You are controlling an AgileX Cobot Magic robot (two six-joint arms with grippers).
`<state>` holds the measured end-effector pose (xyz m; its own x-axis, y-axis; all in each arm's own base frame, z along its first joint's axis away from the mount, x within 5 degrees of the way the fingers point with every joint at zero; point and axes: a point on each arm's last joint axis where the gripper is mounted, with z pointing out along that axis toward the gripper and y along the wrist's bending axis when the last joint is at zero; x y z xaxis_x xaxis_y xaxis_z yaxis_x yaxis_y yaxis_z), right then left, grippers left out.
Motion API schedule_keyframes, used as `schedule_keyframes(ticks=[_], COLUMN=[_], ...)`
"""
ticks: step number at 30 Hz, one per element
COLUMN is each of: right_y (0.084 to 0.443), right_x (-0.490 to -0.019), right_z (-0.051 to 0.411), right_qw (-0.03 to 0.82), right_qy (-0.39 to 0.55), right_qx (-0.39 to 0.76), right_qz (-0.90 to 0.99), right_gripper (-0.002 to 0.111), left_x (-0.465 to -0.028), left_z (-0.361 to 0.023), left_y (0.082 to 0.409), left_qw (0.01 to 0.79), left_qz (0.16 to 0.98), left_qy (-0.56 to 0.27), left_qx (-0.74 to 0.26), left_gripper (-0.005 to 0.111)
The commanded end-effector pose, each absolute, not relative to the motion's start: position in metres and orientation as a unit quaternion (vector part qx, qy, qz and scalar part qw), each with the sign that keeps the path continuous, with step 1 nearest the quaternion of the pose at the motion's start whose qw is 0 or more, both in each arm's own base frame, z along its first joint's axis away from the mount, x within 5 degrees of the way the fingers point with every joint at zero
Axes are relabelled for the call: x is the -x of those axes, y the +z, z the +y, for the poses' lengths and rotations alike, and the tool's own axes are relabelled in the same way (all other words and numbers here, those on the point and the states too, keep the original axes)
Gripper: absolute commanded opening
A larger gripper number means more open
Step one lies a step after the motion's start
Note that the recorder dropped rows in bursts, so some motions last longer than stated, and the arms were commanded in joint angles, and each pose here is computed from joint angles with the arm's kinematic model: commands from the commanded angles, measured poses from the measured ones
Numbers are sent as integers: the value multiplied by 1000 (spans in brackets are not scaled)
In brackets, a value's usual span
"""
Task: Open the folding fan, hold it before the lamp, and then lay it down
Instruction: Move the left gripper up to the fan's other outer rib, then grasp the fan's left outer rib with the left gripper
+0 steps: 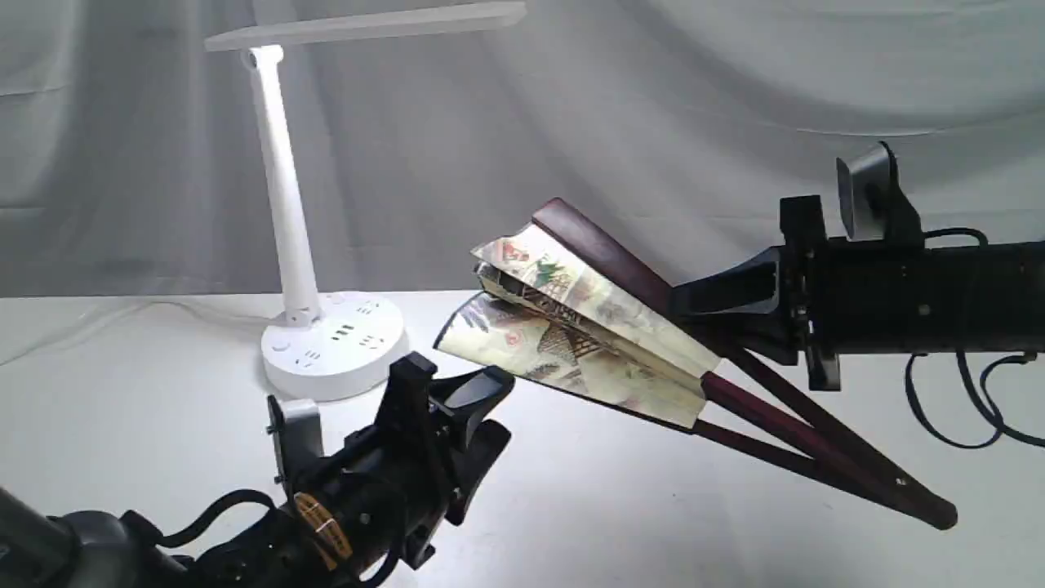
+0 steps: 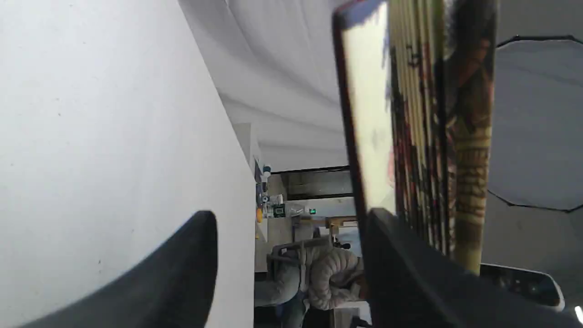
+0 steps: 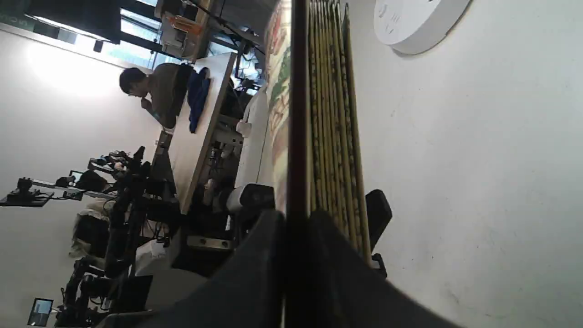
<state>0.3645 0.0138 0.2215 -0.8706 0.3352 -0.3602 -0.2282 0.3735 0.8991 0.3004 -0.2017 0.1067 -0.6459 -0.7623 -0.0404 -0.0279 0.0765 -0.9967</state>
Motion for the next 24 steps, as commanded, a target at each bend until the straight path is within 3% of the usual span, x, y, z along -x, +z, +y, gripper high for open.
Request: schedule_keyframes(ticks=[1, 14, 24], right_y=[228, 228, 228], right_x=[-362, -362, -362], right_z=[14, 14, 15], right_qw=[262, 264, 266], right_qy=[567, 565, 565], right_qx=[-30, -27, -23], right_qz=[781, 781, 781], right_gripper=[0, 0, 0], left_x=[-307, -323, -323], left_z=[-204, -221, -221], left_y=[112, 132, 132], left_qw=[306, 311, 311], left_qz=[650, 633, 633], left_qy=[-626, -661, -662], left_qx=[303, 255, 255], left_gripper=[49, 47, 20])
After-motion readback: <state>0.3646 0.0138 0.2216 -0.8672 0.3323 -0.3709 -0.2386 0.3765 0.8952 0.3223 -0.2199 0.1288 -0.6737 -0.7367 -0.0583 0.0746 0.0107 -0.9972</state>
